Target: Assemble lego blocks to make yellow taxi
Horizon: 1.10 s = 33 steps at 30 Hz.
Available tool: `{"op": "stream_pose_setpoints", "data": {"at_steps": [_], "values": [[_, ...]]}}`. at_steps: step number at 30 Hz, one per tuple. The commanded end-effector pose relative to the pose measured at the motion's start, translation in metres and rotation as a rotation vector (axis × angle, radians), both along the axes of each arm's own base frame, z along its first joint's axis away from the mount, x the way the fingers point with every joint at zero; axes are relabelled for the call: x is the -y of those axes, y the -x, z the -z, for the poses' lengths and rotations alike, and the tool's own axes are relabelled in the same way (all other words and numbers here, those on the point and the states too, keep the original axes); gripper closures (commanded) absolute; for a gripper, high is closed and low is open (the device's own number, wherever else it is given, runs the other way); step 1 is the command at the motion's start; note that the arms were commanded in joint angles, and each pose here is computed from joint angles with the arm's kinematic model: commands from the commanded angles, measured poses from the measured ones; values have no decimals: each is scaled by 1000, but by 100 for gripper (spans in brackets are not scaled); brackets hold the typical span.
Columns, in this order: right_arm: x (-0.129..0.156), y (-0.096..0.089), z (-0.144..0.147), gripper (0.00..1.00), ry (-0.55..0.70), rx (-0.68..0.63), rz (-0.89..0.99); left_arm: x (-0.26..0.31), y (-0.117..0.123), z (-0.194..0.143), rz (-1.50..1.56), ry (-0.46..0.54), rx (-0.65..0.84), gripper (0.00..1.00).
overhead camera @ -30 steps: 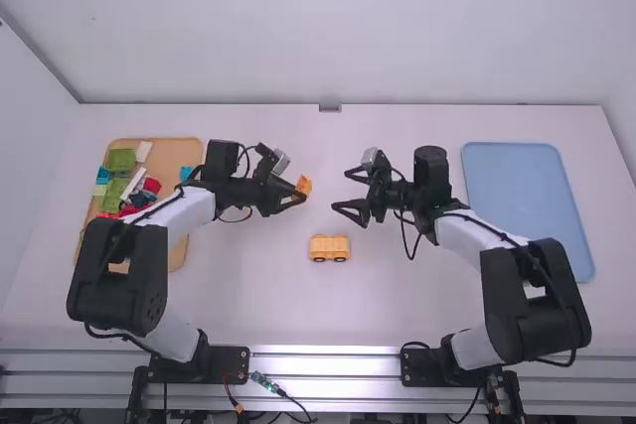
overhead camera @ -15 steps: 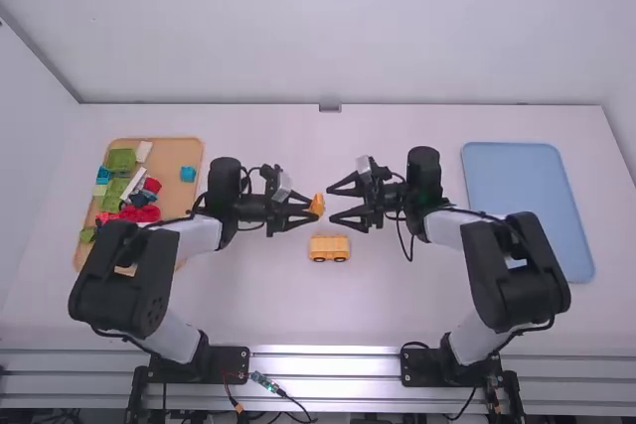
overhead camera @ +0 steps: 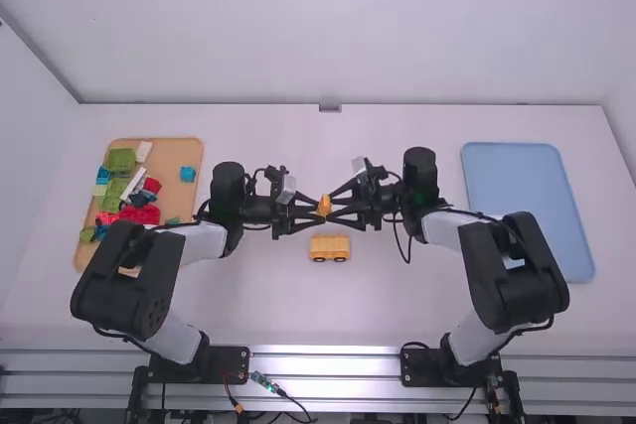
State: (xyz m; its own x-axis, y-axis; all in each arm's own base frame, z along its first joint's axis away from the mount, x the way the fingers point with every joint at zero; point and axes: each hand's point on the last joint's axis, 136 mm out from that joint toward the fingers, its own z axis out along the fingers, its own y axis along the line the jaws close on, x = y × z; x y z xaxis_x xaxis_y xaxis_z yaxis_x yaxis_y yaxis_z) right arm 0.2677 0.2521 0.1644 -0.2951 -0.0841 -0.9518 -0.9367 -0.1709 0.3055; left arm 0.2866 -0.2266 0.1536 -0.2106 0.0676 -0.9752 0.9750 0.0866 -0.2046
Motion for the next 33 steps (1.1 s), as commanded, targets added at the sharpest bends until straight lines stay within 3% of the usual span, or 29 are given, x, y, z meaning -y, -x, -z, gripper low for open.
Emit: {"op": "stream_pose_setpoints", "data": {"at_steps": [1,4,10,14,24,30,31,32,33], "values": [[2,6,0,55,-15,4,-38,1,4,-8,12,9,12,98],[2,5,0,55,-15,5,-38,1,4,-9,12,9,14,98],[1,6,0,45,-16,9,-40,1,3,-8,7,7,16,98],[-2,9,0,45,-18,17,-51,1,3,-8,9,8,17,98],[-3,8,1,65,-13,21,-42,7,7,-8,20,5,18,98],[-2,7,1,86,-13,21,-38,6,3,-7,-2,-1,15,98],[-2,7,1,86,-13,21,-38,6,3,-7,-3,-2,15,98],[-2,7,1,88,-13,21,-38,6,2,-6,-8,-3,15,92],[-2,7,1,91,-13,20,-38,6,0,-6,-17,-6,16,78]]}}
